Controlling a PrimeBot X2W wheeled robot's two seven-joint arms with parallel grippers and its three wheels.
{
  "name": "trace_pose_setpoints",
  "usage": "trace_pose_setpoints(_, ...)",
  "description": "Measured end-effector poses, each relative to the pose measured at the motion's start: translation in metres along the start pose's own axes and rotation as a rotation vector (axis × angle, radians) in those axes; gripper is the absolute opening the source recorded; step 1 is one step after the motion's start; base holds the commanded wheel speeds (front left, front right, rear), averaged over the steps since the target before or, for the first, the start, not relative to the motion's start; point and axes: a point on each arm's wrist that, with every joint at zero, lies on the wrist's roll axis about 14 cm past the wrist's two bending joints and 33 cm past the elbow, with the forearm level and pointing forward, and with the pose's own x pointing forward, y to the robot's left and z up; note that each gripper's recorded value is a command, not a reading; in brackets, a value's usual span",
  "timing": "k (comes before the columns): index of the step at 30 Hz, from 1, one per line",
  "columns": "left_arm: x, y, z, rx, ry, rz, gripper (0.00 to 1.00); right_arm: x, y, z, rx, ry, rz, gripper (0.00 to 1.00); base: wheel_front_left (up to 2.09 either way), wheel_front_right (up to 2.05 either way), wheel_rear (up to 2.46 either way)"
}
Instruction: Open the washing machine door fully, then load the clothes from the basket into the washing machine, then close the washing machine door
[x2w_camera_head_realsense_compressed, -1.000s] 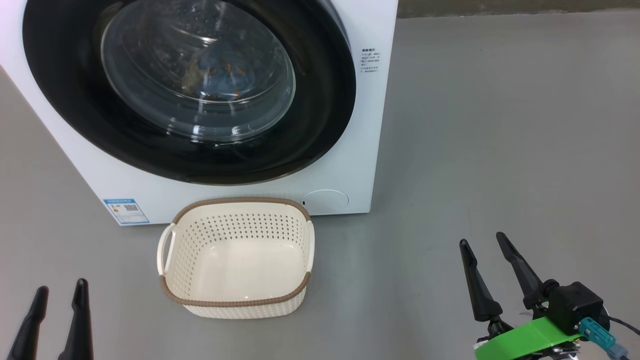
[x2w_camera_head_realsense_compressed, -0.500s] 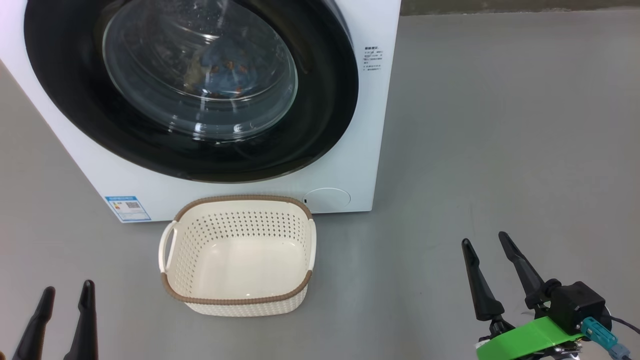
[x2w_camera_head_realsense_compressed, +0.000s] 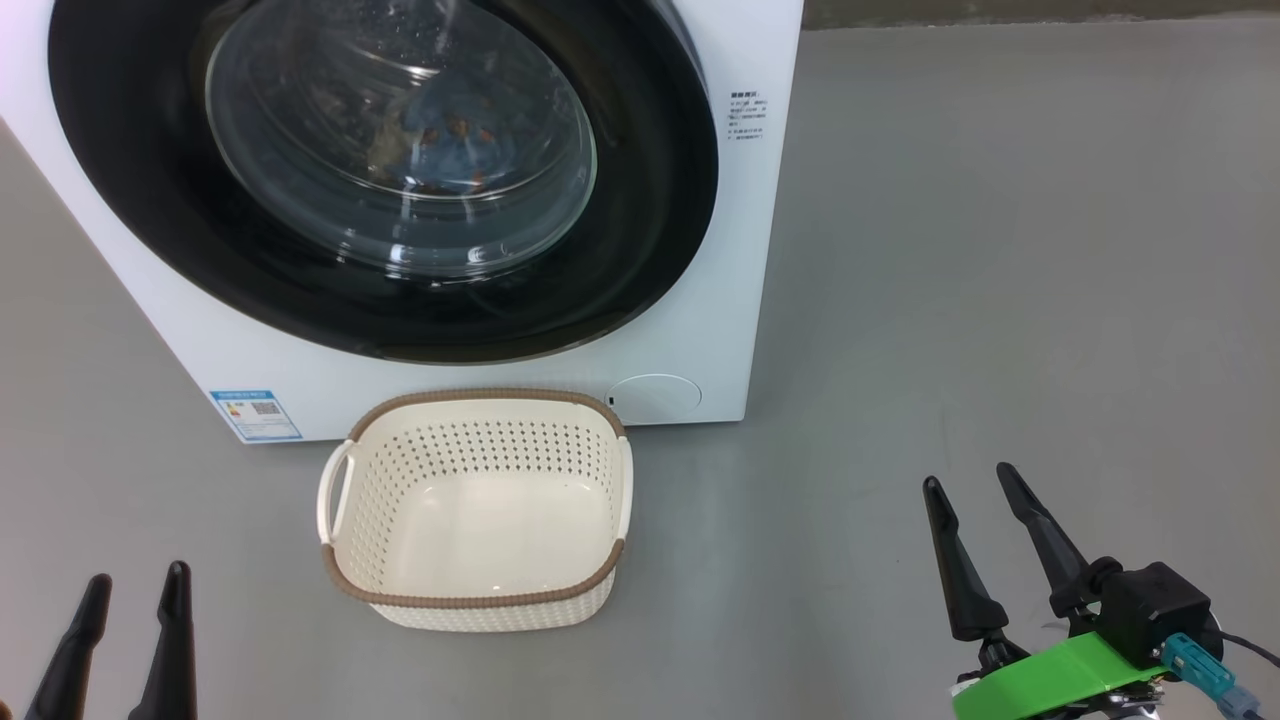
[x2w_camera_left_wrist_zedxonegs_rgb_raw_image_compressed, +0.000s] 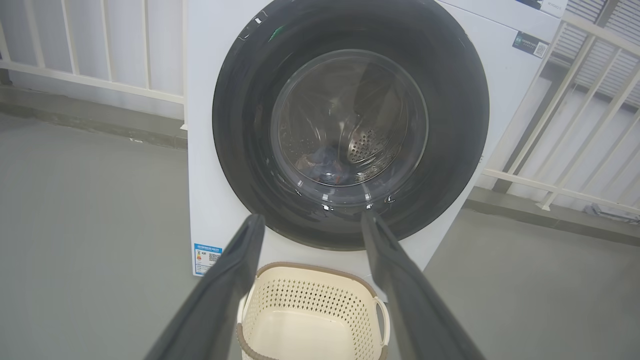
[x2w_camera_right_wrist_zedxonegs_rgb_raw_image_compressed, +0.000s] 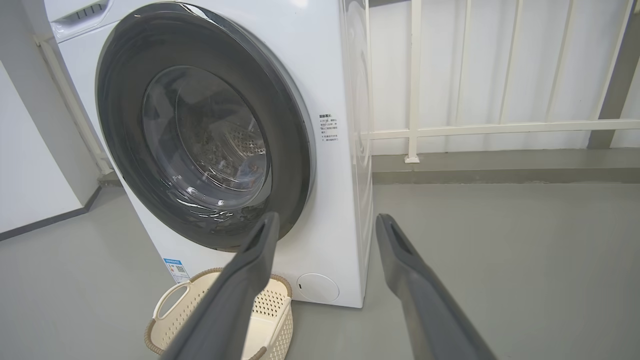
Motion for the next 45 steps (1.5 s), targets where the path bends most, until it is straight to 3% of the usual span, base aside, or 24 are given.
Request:
trace_pose_setpoints(14,0.001,-0.002,-0.002,0.002,0.015,-0.016,1.00,-0.001,-0.002,0.000,-0.001,-0.001,-0.007,1.00,0.00,0.00,0.00)
trace_pose_setpoints(15,0.001,-0.002,-0.004,0.000,0.021,-0.017,0.00,-0.001,-0.003,-0.001,-0.001,0.005,-0.008,0.00,0.00,0.00,0.00)
trace_pose_setpoints(21,-0.006,-0.011,-0.034,-0.078,0.078,0.015,0.00,-0.016,-0.008,-0.032,0.014,0.105,-0.033,0.00,0.00,0.00,0.00)
trace_pose_setpoints(45,-0.010,0.000,-0.047,-0.282,0.120,0.106,0.00,-0.019,-0.019,-0.039,0.279,0.126,-0.111,0.00,0.00,0.00,0.00)
